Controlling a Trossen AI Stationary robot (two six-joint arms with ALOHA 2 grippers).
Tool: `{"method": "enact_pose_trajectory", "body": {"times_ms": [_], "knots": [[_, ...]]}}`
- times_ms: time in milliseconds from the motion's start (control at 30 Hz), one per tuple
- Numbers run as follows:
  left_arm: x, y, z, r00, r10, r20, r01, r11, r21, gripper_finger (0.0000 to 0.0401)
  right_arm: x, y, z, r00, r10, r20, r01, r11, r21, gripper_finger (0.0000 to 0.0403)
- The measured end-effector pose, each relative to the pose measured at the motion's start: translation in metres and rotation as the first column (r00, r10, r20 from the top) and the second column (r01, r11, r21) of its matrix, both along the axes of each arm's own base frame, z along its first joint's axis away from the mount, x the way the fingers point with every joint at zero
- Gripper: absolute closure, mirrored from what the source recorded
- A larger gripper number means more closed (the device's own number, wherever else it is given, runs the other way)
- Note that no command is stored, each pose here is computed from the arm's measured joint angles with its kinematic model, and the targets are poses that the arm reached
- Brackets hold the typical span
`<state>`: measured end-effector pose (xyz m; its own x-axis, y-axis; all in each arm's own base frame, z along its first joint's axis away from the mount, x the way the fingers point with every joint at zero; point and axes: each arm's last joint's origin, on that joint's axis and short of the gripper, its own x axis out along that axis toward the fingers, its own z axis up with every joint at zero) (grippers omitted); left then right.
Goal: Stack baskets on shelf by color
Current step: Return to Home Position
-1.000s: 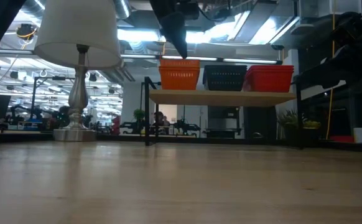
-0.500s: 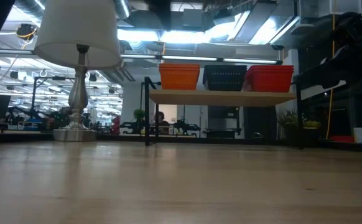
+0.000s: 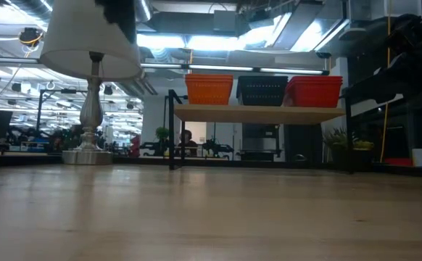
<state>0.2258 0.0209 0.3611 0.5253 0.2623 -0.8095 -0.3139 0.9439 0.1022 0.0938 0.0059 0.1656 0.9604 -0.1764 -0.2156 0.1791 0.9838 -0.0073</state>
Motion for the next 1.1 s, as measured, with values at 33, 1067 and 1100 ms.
{"method": "enact_pose_trajectory", "body": {"times_ms": [33, 1067, 1100], "knots": [[-0.008, -0.003, -0.012, 0.999, -0.010, 0.051, 0.010, 1.000, 0.003, 0.0318, 0.000, 0.000, 0.000, 1.000, 0.000, -0.001, 0.000, 1.000, 0.000, 0.0272], [-0.115, -0.031, -0.198, 0.648, -0.230, 0.726, 0.273, 0.960, 0.060, 0.0319, 0.001, 0.001, -0.001, 1.000, 0.026, -0.012, -0.026, 1.000, 0.004, 0.0272], [-0.117, -0.031, -0.198, 0.650, -0.229, 0.725, 0.273, 0.960, 0.058, 0.0319, 0.001, 0.001, -0.001, 1.000, 0.026, -0.012, -0.026, 1.000, 0.004, 0.0272]]}}
